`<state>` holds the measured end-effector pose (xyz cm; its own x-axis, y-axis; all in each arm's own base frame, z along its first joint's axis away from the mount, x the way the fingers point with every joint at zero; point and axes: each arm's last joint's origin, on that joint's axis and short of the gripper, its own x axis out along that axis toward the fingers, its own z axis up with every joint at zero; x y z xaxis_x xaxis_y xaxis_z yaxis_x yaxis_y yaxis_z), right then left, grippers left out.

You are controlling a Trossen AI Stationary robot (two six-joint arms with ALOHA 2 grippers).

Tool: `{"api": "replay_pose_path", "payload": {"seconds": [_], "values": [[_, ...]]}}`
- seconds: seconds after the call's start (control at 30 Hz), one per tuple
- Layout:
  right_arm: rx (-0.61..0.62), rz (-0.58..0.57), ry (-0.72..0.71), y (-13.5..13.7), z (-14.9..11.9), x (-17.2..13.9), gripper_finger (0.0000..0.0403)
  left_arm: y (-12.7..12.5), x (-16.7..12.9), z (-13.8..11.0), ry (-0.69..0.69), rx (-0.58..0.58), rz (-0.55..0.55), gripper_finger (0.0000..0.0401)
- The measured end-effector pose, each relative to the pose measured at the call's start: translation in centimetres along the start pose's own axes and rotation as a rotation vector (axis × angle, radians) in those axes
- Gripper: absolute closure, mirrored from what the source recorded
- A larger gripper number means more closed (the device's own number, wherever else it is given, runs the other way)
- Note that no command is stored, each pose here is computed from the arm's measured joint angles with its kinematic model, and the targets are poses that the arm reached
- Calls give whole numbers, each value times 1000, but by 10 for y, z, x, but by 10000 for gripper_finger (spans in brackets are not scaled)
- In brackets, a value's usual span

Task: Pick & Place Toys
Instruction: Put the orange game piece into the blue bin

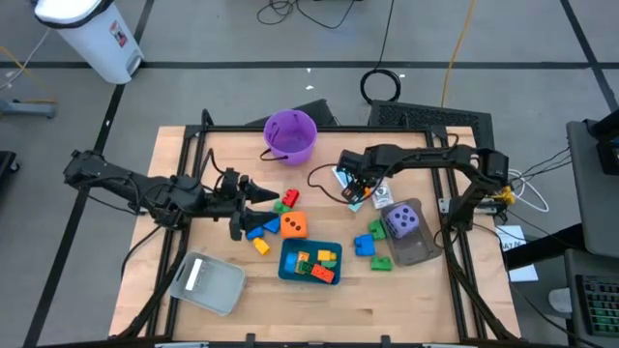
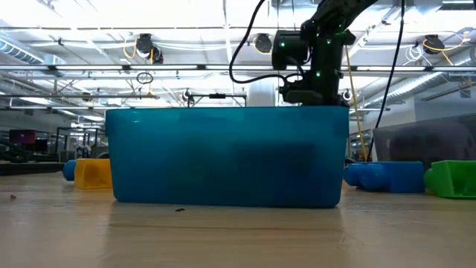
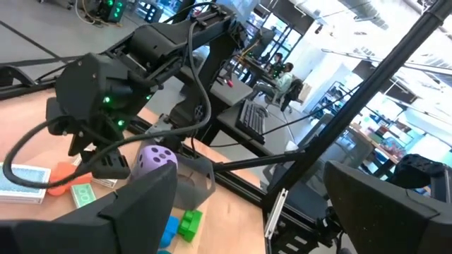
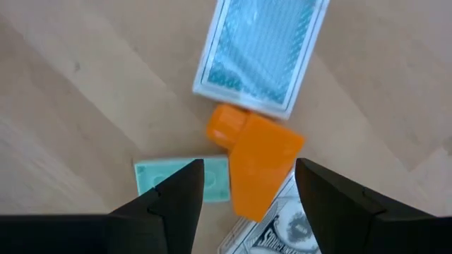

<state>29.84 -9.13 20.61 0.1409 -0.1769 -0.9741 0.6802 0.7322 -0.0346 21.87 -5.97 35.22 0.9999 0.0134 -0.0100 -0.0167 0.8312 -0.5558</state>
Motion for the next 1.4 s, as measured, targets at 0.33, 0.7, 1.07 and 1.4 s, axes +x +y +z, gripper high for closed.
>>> {"api": "replay_pose_path", "payload": {"seconds": [0.33, 0.7, 1.07, 1.4], "values": [[38, -2, -12, -12, 7, 1, 132, 0, 0, 0, 5, -6, 3, 36], [63, -1, -6, -14, -4, 20, 108, 2, 0, -2, 22, -10, 15, 36], [124, 61, -14, -17, -20, 47, 117, 1, 0, -2, 25, -10, 12, 36], [162, 112, -58, -17, -24, 58, 167, 1, 0, -2, 25, -14, 13, 36]]}}
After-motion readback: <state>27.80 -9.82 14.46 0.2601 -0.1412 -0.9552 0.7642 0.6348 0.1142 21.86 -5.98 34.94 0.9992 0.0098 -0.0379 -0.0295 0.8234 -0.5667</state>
